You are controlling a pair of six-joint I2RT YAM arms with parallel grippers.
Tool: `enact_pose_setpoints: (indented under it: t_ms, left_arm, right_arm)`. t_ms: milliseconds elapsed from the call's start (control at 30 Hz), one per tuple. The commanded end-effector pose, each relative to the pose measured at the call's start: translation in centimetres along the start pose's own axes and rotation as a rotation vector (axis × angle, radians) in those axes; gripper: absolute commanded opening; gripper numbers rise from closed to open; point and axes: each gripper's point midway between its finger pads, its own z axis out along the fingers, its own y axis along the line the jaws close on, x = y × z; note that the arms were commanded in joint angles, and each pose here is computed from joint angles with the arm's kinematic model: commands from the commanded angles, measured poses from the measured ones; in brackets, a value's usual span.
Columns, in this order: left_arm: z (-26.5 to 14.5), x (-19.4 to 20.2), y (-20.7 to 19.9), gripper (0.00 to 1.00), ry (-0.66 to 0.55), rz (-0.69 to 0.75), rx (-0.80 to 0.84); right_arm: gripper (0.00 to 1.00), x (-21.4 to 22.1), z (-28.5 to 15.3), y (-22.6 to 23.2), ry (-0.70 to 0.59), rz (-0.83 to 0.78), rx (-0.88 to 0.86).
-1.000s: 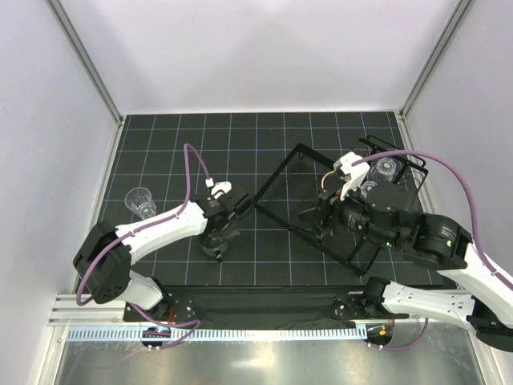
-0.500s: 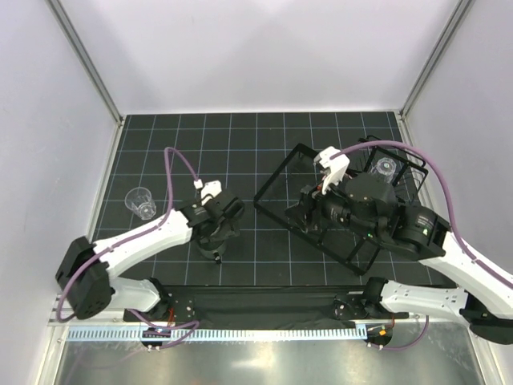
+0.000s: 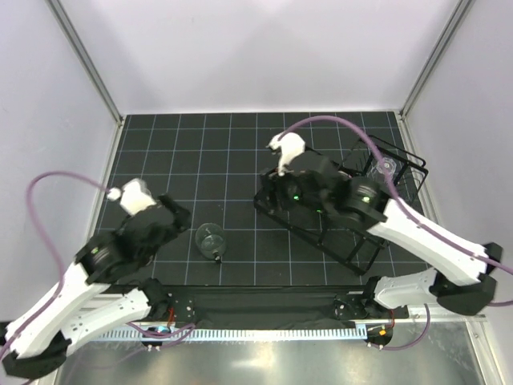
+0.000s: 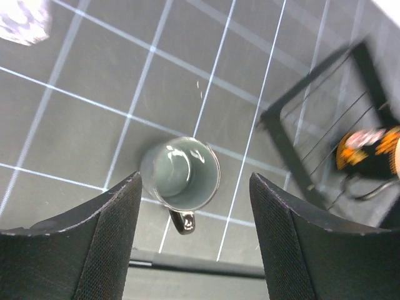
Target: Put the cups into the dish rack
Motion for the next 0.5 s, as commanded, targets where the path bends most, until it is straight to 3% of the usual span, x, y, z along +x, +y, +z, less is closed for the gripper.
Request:
enact_pose_setpoints:
  t_ms: [0,267,467]
  left_arm:
    - [-1.4,-2.8,3.3,0.69,-0.139,-0.064,-0.072]
    - [-2.5,-3.1,4.9,0.73,-0.156,-0.094,-0.058]
    - [-2.5,-2.2,5.2,0.73,-0.134,-0.122,-0.022]
  right_arm:
    - [0.63,0.4,2.0,2.8,0.051,-0.018,-0.052]
    - [0.68,6.9,9.3,7.6,0.274,-0.115,-0.090]
    - [0.69,10.0,13.3,9.1,0.334,-0.124,-0.098]
